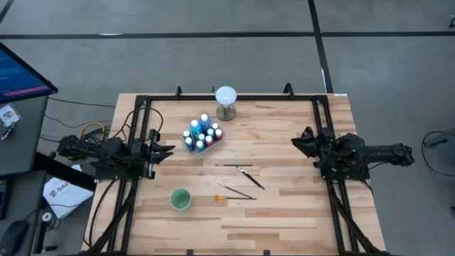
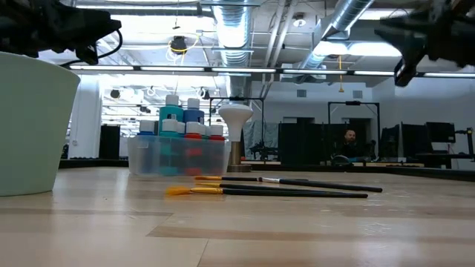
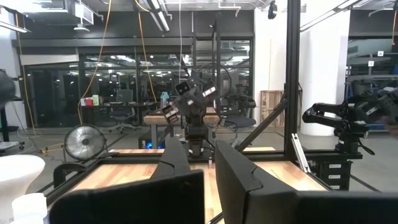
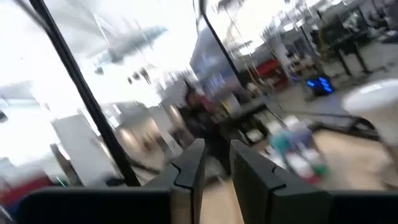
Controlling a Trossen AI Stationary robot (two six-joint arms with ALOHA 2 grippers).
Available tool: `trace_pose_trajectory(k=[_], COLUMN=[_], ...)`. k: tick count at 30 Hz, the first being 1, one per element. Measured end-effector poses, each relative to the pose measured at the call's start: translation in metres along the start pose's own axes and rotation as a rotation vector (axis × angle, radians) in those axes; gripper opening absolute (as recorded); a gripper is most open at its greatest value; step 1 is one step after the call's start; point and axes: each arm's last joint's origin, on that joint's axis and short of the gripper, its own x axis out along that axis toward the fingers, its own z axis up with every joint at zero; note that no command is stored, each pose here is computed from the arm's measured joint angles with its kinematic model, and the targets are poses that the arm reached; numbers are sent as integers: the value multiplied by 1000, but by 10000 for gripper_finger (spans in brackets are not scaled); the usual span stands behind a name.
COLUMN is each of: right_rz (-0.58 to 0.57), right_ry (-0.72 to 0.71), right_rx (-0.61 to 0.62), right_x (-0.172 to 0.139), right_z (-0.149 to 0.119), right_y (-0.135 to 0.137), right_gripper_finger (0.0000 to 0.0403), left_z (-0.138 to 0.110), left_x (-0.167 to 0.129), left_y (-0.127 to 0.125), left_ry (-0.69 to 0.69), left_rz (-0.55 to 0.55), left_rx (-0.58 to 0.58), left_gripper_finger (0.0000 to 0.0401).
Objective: Pick & Place Paint Supplies
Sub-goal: Put the golden paint brush into the green cup
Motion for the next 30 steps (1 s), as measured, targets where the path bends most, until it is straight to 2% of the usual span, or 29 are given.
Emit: trace_pose_trajectory(k=[8,11,13,15,18,23,27,30], right_rz=[58,38,50,42,-25,-241,-311,-313], right_ry=[-95,-123,-169,-196,-138,196,450,616], right_rx=[327,330,325,286,159,-63,-206,-281], right_x=[-1,0,0,2,10,61,115,161], right_z=[10,14,26,42,67,89,94,83], right_y=[5,5,9,16,29,42,50,49], right_gripper_finger=[71,71,71,71,75,86,116,155], left_z=[0,0,0,0,0,0,1,1], left_x=[0,0,0,0,0,0,0,0], left_y=[0,0,0,0,0,0,0,0], left_ry=[0,0,0,0,-1,-4,-6,-7], left_rz=[4,3,3,3,3,3,3,3], left_rx=[0,0,0,0,0,-1,-2,-2], left_gripper_finger=[1,1,1,1,1,1,1,1])
